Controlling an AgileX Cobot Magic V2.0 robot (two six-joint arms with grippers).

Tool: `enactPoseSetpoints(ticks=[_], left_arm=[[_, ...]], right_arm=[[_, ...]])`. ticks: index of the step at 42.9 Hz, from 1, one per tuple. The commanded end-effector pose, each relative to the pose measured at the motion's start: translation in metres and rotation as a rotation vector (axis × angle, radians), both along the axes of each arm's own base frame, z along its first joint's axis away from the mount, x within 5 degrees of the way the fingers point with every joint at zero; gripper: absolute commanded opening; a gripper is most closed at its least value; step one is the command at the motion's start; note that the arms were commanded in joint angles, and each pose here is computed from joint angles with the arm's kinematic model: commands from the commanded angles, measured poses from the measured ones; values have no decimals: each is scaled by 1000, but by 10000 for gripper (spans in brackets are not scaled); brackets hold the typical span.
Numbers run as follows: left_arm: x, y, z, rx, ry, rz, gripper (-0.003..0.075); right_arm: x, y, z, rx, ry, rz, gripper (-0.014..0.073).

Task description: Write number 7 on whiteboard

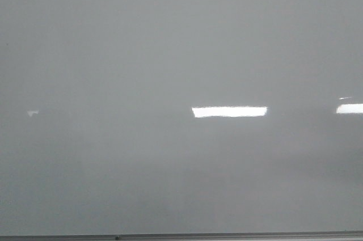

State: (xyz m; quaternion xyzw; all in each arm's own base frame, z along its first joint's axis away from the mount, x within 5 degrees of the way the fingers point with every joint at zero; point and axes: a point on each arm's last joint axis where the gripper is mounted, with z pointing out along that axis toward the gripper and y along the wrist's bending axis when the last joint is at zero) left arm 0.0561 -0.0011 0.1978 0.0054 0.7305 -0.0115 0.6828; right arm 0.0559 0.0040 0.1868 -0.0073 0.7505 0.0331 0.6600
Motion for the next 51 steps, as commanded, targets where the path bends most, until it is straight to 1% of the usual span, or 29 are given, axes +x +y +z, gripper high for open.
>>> enactPoseSetpoints(ticks=[1,4,7,8,11,15,19,20,23,27,32,37,39,41,42,43,44,45,46,49,50,51], left_arm=[[-1,0,8,-6,-112,-3,-20],[-1,-1,12,-7,-155,-5,-20],[-3,-1,22,-11,-251,-10,-20],[-4,-1,29,-19,-305,-12,-20],[-9,-1,49,-33,-405,-14,-20],[-15,0,71,-34,-437,-13,-20],[-18,0,92,1,-377,-5,-21],[-16,0,92,7,-328,-1,-20],[-13,1,103,31,-251,8,-20],[-2,2,110,49,-132,17,-21],[13,2,112,82,-32,24,-20],[20,2,113,85,-24,20,-19],[21,2,113,85,-23,20,-6],[21,2,113,85,-23,20,39],[21,2,113,85,-23,20,70],[21,2,113,83,-23,20,106],[21,2,112,83,-21,20,163],[21,2,112,83,-21,20,195],[21,2,112,83,-16,20,265],[21,2,111,83,-12,20,427],[21,2,111,83,-12,20,475],[21,2,111,83,-12,20,532]], right_arm=[[-1,-1,11,2,-116,-11,-62],[-1,-1,15,3,-151,-14,-62],[-2,-1,23,5,-182,-15,-62],[-3,-1,29,6,-199,-15,-62],[-7,-1,47,10,-242,-14,-62],[-16,-1,76,11,-255,-5,-59],[-22,0,99,6,-197,8,-59],[-21,0,104,5,-173,10,-59],[-18,1,119,12,-119,15,-59],[-7,1,133,22,-63,16,-59],[8,2,139,21,-12,15,-59],[15,2,138,20,11,14,-59],[15,2,138,20,16,14,-52],[15,2,137,20,19,15,-24],[15,2,137,20,18,15,7],[15,2,137,20,18,15,39],[15,2,137,20,18,15,78],[15,2,137,20,18,15,123],[15,2,137,20,18,15,190],[15,2,137,20,18,15,358],[15,2,137,20,18,15,429],[15,2,137,20,18,15,476]])
